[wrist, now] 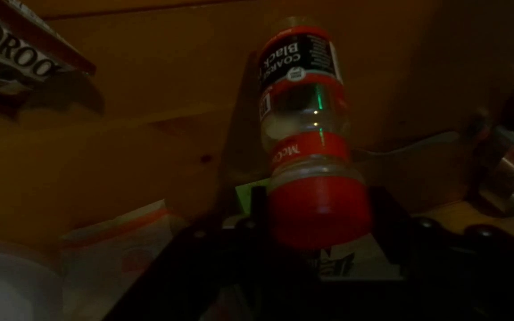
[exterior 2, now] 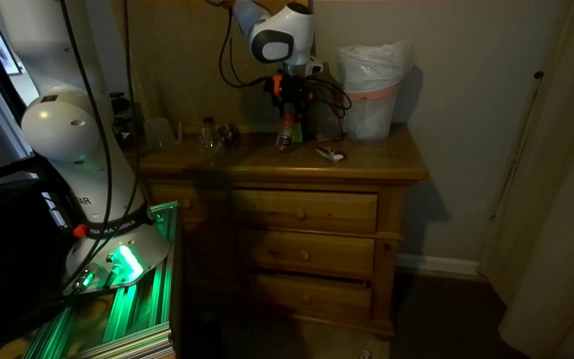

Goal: Put the bottle upright

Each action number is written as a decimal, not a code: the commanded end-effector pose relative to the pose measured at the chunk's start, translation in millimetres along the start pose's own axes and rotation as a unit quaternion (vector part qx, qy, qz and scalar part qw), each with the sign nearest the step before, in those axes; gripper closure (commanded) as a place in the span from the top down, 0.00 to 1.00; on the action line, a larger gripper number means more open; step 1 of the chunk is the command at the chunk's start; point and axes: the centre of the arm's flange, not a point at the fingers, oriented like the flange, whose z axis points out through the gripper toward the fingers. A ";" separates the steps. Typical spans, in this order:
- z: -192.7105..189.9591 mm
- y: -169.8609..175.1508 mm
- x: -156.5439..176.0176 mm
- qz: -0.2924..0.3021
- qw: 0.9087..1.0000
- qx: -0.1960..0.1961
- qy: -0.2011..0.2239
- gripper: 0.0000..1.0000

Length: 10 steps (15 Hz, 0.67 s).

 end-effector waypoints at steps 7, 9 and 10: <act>-4.1 -15.3 -28.2 -0.098 0.994 0.004 0.044 0.33; -3.8 -16.3 -31.7 -0.097 0.994 0.008 0.053 0.83; -4.1 -16.5 -32.9 -0.098 0.994 0.008 0.054 0.84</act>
